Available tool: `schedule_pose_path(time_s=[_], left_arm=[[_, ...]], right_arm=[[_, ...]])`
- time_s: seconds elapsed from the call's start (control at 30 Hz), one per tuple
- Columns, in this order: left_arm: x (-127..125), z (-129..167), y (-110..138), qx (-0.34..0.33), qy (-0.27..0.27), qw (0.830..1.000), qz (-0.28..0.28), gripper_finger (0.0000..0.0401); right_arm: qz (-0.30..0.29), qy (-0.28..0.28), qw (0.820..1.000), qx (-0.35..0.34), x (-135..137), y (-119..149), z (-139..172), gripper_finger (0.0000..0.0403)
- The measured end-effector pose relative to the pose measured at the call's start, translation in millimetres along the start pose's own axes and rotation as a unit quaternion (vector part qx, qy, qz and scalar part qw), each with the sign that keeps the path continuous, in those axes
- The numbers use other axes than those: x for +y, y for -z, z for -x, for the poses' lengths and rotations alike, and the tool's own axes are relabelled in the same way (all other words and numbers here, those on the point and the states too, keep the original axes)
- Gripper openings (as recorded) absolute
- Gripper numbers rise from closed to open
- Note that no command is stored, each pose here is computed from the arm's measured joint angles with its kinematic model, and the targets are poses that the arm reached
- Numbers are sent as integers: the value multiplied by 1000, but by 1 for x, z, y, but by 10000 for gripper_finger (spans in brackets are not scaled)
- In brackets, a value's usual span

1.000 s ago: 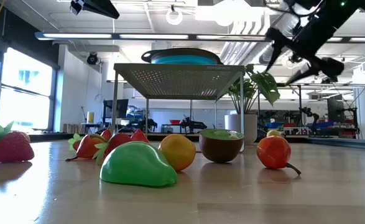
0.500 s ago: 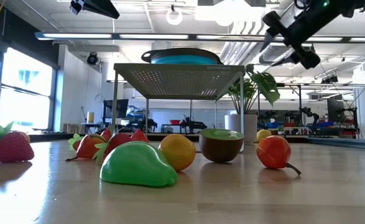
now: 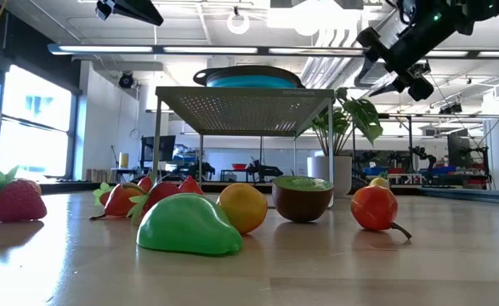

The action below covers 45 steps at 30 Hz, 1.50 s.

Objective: Pick & Place Fruit
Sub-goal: Put the yellow lemon in the blue bowl on the shelf

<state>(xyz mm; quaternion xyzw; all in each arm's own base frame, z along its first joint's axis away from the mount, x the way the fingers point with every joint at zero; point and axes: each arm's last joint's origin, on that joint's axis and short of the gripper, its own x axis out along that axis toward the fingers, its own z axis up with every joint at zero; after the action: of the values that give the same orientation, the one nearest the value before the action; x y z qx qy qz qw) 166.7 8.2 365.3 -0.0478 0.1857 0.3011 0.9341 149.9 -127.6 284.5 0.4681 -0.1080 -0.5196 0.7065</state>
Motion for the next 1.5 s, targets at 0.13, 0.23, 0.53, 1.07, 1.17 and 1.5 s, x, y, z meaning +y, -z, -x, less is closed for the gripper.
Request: schedule_pose_path(time_s=[0.13, 0.23, 0.53, 1.07, 1.17, 1.5], left_arm=[[0, 0, 0, 0, 0, 1000, 6, 14], [0, 0, 0, 0, 1, 1000, 11, 14], [0, 0, 0, 0, 1, 1000, 13, 14], [0, 0, 0, 0, 1, 1000, 13, 14], [0, 0, 0, 1, 1, 1000, 13, 14], [0, 0, 0, 1, 1, 1000, 13, 14]], right_arm=[[11, 23, 1000, 13, -7, -3, -13, 171], [11, 52, 998, 20, -16, -5, -25, 153], [18, 129, 989, 73, -43, -8, -56, 110], [150, 279, 941, 117, -15, -65, -84, 3], [173, 323, 917, 158, -18, -67, -94, 3], [209, 382, 870, 230, -42, -64, -121, 3]])
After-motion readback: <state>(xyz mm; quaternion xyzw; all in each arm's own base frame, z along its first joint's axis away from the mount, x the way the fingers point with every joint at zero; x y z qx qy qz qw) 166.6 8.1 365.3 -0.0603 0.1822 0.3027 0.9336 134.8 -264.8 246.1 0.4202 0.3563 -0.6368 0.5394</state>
